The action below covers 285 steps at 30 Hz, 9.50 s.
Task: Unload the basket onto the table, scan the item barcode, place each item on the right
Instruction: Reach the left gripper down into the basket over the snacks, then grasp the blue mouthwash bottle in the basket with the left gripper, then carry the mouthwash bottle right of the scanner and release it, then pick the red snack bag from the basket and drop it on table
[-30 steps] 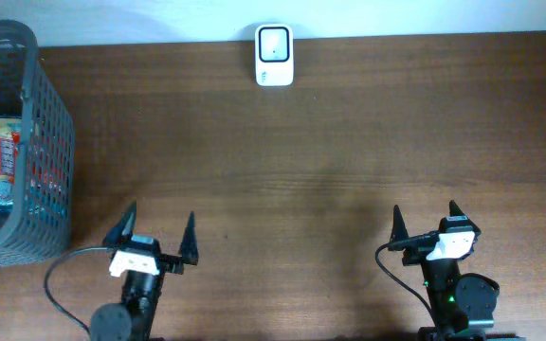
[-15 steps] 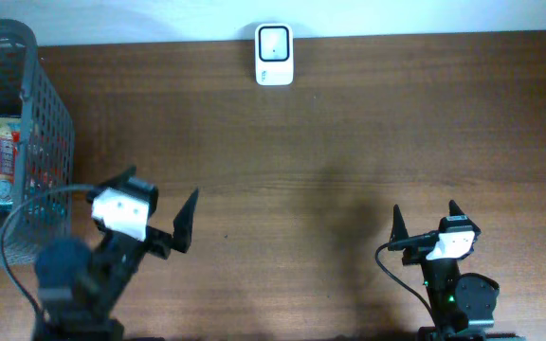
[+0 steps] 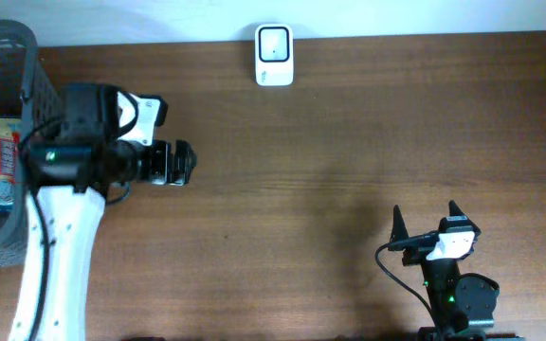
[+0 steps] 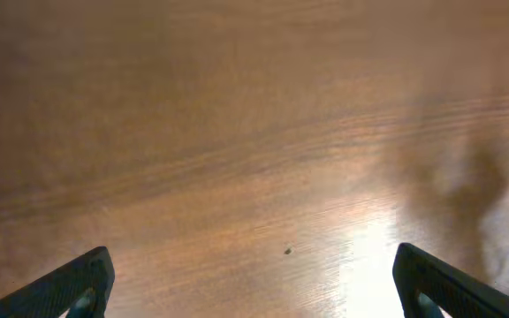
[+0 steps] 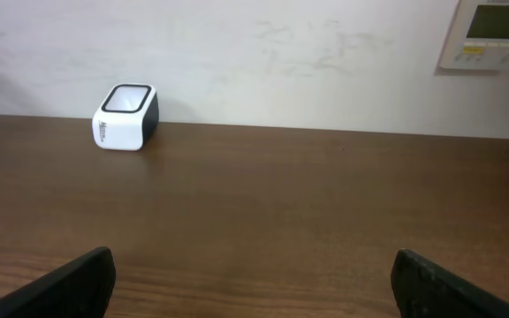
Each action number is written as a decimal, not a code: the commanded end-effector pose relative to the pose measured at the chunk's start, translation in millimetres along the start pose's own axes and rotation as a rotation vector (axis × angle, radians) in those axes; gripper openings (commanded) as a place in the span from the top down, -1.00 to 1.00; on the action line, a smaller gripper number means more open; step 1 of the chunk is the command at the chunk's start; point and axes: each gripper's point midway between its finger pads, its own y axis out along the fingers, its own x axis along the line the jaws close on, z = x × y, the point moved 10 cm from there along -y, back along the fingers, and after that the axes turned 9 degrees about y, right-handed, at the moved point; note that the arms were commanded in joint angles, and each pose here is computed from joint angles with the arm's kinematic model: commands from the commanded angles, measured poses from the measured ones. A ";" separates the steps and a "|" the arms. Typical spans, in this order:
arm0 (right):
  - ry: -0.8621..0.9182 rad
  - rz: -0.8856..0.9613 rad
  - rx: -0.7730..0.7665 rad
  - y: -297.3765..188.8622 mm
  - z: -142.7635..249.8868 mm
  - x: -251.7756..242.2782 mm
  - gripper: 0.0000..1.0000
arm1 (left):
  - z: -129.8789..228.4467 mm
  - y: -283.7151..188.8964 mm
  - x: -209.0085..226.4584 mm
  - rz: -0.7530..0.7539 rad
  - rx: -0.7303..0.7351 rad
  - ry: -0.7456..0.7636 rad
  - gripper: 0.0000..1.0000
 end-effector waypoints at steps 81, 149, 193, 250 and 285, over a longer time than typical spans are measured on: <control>0.008 0.004 0.003 0.4 2.9 -0.1 -0.97 | 35.0 -116.6 181.1 -0.552 -0.155 -1.090 -0.98; 0.008 0.004 0.004 0.4 3.0 -0.1 -0.97 | -137.9 -93.6 -36.9 0.080 -0.248 -0.429 0.74; 0.008 0.004 0.004 0.4 3.0 -0.1 -0.97 | -144.3 244.1 -268.0 -0.008 -0.058 0.091 -0.64; 0.008 0.004 0.003 0.4 2.9 -0.1 -0.97 | -72.0 -196.8 219.7 0.119 -0.789 -0.535 1.00; 0.008 0.004 0.004 0.4 3.0 -0.1 -0.97 | -152.2 -123.4 93.4 -0.545 -0.574 -0.347 -0.99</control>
